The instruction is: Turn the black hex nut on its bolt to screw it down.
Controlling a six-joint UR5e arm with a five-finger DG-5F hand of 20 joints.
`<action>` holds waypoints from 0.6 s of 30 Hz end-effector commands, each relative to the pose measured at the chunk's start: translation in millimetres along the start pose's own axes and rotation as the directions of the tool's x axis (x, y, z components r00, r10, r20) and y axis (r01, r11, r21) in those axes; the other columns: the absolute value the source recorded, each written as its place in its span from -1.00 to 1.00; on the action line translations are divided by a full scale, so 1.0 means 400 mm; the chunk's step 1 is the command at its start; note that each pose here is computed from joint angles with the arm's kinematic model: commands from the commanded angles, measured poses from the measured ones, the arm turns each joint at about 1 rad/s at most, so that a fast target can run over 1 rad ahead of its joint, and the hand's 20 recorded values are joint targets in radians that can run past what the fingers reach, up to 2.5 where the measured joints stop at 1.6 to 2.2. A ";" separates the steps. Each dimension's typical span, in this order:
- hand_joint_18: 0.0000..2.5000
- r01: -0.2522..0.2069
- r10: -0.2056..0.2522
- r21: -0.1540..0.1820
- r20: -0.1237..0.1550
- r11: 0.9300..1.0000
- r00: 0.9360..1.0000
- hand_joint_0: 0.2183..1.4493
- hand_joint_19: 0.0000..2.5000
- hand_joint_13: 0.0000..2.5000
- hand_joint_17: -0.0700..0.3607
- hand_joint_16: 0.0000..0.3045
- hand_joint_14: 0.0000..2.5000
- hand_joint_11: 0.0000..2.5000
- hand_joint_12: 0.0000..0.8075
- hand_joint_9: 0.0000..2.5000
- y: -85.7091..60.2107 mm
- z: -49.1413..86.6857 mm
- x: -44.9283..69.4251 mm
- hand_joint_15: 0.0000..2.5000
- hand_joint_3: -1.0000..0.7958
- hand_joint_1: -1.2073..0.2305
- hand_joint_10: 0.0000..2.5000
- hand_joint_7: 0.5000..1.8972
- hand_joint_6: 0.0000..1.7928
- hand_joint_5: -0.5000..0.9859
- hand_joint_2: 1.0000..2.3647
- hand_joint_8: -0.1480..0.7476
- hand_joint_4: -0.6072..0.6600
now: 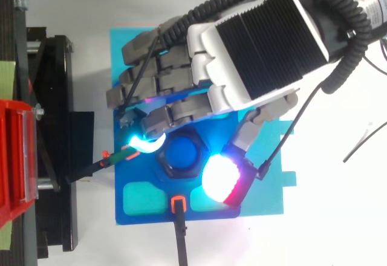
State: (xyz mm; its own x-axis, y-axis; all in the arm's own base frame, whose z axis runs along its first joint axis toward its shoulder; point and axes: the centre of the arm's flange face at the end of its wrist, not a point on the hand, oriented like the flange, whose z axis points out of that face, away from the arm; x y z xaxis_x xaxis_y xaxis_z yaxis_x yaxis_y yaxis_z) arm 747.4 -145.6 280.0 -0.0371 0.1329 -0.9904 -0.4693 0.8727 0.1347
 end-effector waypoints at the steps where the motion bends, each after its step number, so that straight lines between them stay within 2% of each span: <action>1: -0.58 0.003 -0.003 -0.002 0.004 1.000 1.000 -0.52 -0.74 -0.48 -0.17 -0.68 -0.99 -0.74 -0.10 -0.62 -0.014 -0.012 -0.003 -0.78 -0.44 0.27 -0.99 -0.91 -0.05 -0.62 -1.00 0.00 0.47; 4: -0.58 0.006 -0.006 0.007 0.012 1.000 1.000 -0.52 -0.74 -0.48 -0.17 -0.68 -0.99 -0.74 -0.10 -0.62 -0.024 -0.018 -0.006 -0.78 -0.44 0.27 -0.99 -0.91 -0.05 -0.62 -1.00 0.00 0.46; 5: -0.58 0.013 -0.013 0.002 0.024 1.000 1.000 -0.52 -0.74 -0.48 -0.17 -0.68 -0.99 -0.74 -0.11 -0.62 -0.018 -0.007 -0.010 -0.79 -0.44 0.27 -0.99 -0.91 -0.05 -0.62 -1.00 0.00 0.47; 9: -0.58 0.035 -0.036 0.010 0.094 0.999 0.995 -0.52 -0.73 -0.48 -0.17 -0.68 -0.99 -0.74 -0.11 -0.62 -0.020 0.021 -0.042 -0.78 -0.44 0.27 -0.99 -0.91 -0.06 -0.62 -1.00 0.00 0.47; 10: -0.58 0.035 -0.036 0.010 0.094 0.999 0.995 -0.52 -0.73 -0.48 -0.17 -0.68 -0.99 -0.74 -0.11 -0.62 -0.020 0.021 -0.042 -0.79 -0.44 0.27 -0.99 -0.91 -0.06 -0.62 -1.00 0.00 0.47; 11: -0.58 0.036 -0.036 0.006 0.128 0.999 0.991 -0.52 -0.74 -0.48 -0.17 -0.68 -0.99 -0.74 -0.10 -0.62 -0.016 0.036 -0.056 -0.78 -0.44 0.27 -0.99 -0.91 -0.06 -0.62 -1.00 0.00 0.46; 12: -0.58 0.033 -0.034 0.005 0.132 0.999 0.991 -0.52 -0.74 -0.48 -0.17 -0.68 -0.99 -0.74 -0.10 -0.62 -0.015 0.039 -0.058 -0.79 -0.44 0.27 -0.99 -0.91 -0.06 -0.62 -1.00 0.00 0.46; 13: -0.58 0.031 -0.030 0.000 0.143 1.000 0.989 -0.52 -0.73 -0.48 -0.17 -0.68 -0.99 -0.74 -0.11 -0.62 -0.002 0.057 -0.068 -0.78 -0.44 0.27 -0.99 -0.90 -0.06 -0.62 -1.00 0.00 0.46; 14: -0.58 0.026 -0.028 0.015 0.146 1.000 0.989 -0.52 -0.73 -0.48 -0.17 -0.68 -0.99 -0.74 -0.11 -0.62 0.020 0.080 -0.065 -0.79 -0.44 0.27 -0.99 -0.91 -0.06 -0.62 -1.00 0.00 0.46; 18: -0.58 0.023 -0.028 0.035 0.153 0.999 0.988 -0.52 -0.73 -0.48 -0.17 -0.68 -0.99 -0.74 -0.11 -0.62 0.045 0.107 -0.059 -0.79 -0.44 0.27 -0.99 -0.90 -0.06 -0.62 -1.00 0.00 0.46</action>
State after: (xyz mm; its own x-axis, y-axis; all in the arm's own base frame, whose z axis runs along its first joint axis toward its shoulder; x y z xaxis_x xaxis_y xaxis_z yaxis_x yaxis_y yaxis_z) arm 773.0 -125.4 306.0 0.1030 0.1736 -0.9794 -0.4528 0.8849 0.1093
